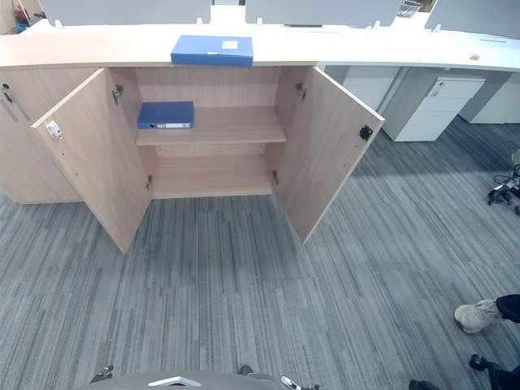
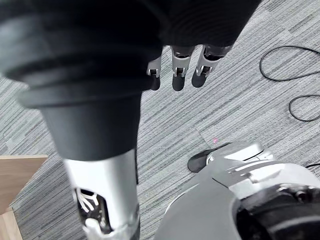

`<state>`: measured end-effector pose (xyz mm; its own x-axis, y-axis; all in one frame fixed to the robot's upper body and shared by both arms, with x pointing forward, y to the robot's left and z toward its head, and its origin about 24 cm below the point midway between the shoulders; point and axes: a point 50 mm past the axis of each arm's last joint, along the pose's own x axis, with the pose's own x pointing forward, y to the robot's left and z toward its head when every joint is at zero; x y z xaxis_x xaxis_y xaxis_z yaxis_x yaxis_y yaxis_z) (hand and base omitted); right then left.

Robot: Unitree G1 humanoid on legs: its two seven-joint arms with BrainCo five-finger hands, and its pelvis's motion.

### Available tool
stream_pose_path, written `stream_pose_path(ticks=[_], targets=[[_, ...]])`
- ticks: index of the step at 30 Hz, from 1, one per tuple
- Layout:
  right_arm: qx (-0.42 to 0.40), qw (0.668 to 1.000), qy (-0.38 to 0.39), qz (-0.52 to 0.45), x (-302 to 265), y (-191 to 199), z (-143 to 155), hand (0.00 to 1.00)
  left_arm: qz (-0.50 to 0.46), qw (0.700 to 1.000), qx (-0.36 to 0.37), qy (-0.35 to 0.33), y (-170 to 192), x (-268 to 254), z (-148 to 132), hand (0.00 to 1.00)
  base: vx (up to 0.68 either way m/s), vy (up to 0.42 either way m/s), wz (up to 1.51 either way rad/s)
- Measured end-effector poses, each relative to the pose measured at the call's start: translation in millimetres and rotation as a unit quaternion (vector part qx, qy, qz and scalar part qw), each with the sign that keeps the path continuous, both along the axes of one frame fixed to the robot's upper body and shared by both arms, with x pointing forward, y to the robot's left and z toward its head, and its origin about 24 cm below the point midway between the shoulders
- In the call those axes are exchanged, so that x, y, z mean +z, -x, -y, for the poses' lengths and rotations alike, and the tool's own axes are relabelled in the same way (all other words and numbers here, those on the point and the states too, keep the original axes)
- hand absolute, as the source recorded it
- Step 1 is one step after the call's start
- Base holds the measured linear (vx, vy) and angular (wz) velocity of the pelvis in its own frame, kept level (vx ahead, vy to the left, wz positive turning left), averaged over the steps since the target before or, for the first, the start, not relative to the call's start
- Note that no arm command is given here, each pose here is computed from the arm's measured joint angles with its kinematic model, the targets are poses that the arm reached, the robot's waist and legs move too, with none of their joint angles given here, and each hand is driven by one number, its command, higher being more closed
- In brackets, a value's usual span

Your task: Walk over to the cabinet, pick up the folder, carry it to the office cabinet, place the folder inside the office cabinet, then close the office cabinet door

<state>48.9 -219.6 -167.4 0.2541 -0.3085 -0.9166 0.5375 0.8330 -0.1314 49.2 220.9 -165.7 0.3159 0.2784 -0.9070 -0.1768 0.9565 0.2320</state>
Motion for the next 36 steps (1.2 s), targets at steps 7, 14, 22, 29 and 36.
stream_pose_path(ticks=[7,14,22,29,36], targets=[[-0.004,1.0,0.001,0.016,1.8,-14.8,1.6,0.0,0.01,1.0,-0.009,0.003,-9.9,0.4,4.0,0.0,0.04,0.022,0.03],[-0.001,1.0,0.001,0.021,1.9,-18.7,0.5,0.0,0.009,1.0,-0.014,0.004,-10.2,0.1,5.6,0.0,-0.06,-0.02,-0.01],[0.003,1.0,0.006,0.018,1.8,-18.6,-0.2,0.0,0.008,1.0,-0.026,0.0,-11.1,0.1,6.7,0.0,-0.09,-0.022,-0.05],[0.025,1.0,0.01,0.015,1.8,-20.7,-1.6,0.0,0.007,1.0,-0.029,-0.005,-12.8,0.3,4.9,0.0,0.01,-0.006,-0.06],[0.034,0.999,0.009,0.035,4.8,-39.4,-4.0,0.0,0.015,0.999,-0.029,-0.011,-18.6,2.3,0.5,0.0,0.05,0.016,-0.25]])
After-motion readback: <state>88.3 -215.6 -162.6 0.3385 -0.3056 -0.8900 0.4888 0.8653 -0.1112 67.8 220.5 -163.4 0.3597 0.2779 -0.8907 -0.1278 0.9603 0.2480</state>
